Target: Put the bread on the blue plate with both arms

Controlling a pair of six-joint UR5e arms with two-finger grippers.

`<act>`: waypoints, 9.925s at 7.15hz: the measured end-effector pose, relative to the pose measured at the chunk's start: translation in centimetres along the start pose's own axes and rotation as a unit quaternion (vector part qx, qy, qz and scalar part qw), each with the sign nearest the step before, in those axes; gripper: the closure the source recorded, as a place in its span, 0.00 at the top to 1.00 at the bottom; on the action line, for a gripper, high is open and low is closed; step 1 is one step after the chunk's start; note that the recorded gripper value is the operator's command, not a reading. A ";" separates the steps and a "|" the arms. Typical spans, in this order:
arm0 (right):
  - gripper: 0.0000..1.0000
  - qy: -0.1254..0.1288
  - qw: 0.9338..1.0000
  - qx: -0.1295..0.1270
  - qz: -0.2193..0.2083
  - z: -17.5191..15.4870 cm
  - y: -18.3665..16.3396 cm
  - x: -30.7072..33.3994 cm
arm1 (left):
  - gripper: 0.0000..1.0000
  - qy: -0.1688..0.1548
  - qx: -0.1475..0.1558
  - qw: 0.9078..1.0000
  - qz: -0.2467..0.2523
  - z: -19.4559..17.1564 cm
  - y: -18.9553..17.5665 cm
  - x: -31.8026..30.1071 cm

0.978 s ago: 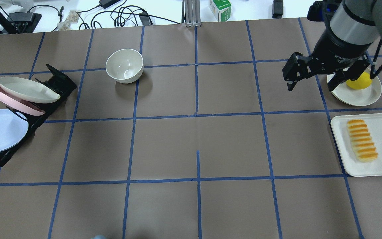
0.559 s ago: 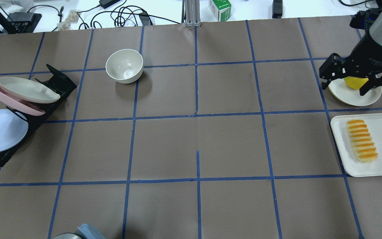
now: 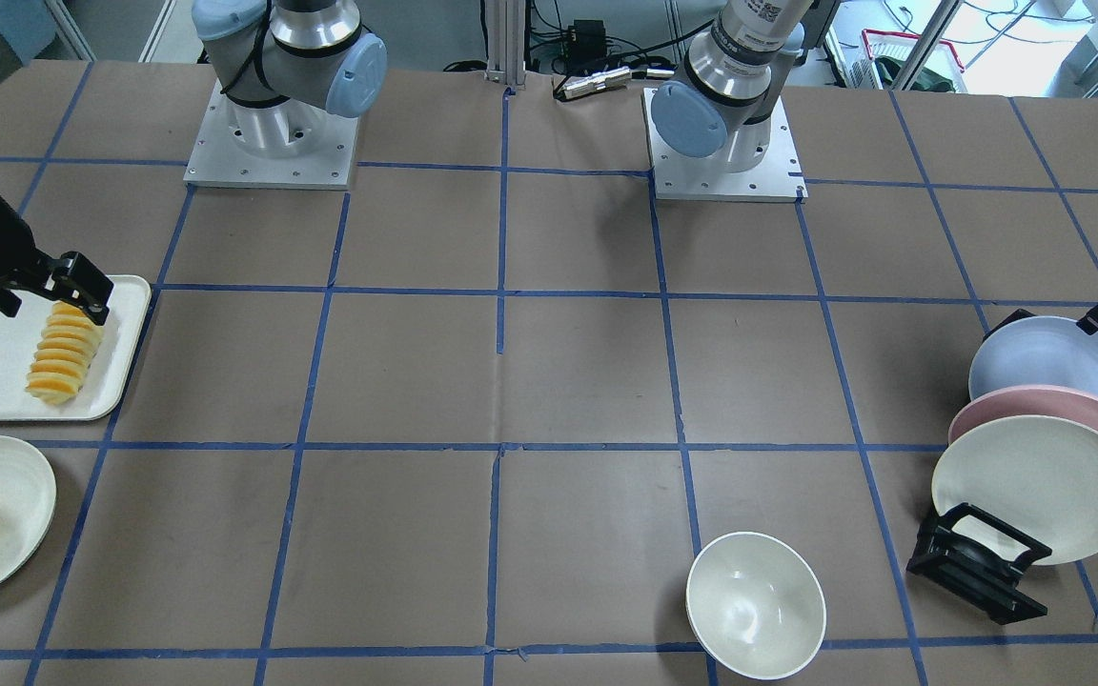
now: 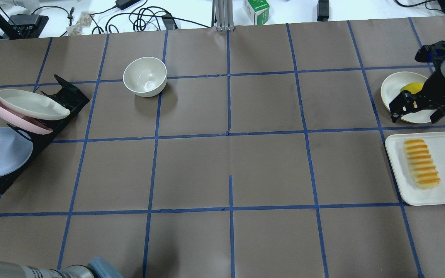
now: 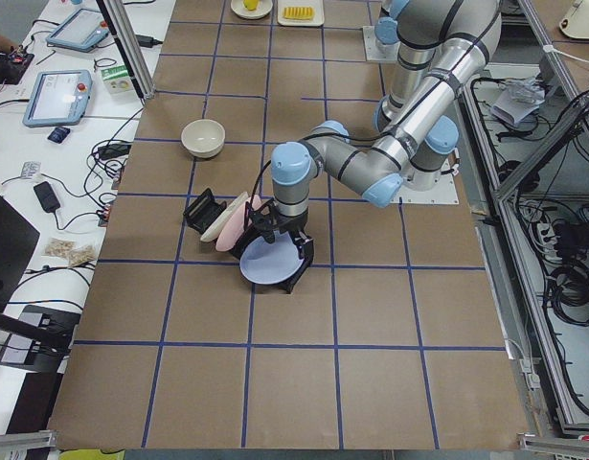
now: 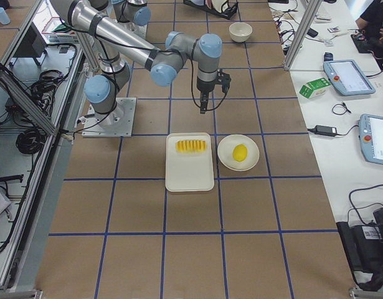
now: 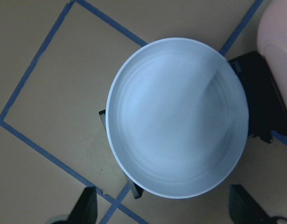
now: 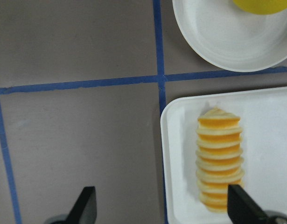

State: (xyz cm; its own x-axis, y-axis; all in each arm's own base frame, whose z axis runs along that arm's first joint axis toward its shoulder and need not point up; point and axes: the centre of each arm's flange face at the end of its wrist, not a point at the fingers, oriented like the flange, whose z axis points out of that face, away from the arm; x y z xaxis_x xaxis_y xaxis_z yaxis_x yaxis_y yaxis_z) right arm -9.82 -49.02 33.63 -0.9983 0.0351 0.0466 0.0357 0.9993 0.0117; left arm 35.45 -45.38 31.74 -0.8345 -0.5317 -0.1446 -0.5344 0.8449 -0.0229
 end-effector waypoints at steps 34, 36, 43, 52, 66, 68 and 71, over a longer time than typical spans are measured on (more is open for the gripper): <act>0.00 -0.046 0.992 -0.115 0.026 -4.6 -5.7 -6.8 | 0.00 0.154 -0.073 0.984 0.059 -11.6 11.5 12.7; 0.00 -0.051 0.991 -0.118 0.025 -4.5 -5.6 -7.2 | 0.00 0.175 -0.074 0.978 0.081 -11.6 14.0 22.8; 0.00 -0.060 0.994 -0.094 0.012 -5.6 -6.4 -13.1 | 0.23 0.183 -0.041 0.982 0.013 1.7 29.2 51.6; 0.00 -0.086 0.995 -0.054 0.024 2.1 -5.7 -40.4 | 1.00 0.089 -0.007 0.978 0.188 -17.8 21.1 40.6; 1.00 -0.078 0.995 -0.054 0.016 7.1 -4.6 -44.8 | 1.00 0.080 0.050 0.959 0.267 -24.4 19.8 39.8; 1.00 -0.065 0.996 -0.041 0.040 0.8 -5.8 -37.2 | 1.00 0.080 0.051 0.959 0.266 -24.1 20.3 39.6; 1.00 -0.010 0.998 -0.027 0.064 -8.0 -4.4 -25.1 | 1.00 0.079 0.054 0.960 0.265 -23.8 20.3 39.7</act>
State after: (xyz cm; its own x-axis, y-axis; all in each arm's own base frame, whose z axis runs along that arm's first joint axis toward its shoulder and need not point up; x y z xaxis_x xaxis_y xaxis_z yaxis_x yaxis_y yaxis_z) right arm 15.46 -54.42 40.37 -0.9860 0.1636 0.0313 0.1653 0.9844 0.0600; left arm -11.71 -50.77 49.12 -0.9997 -0.0215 -0.0134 -0.0202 0.9956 -0.0915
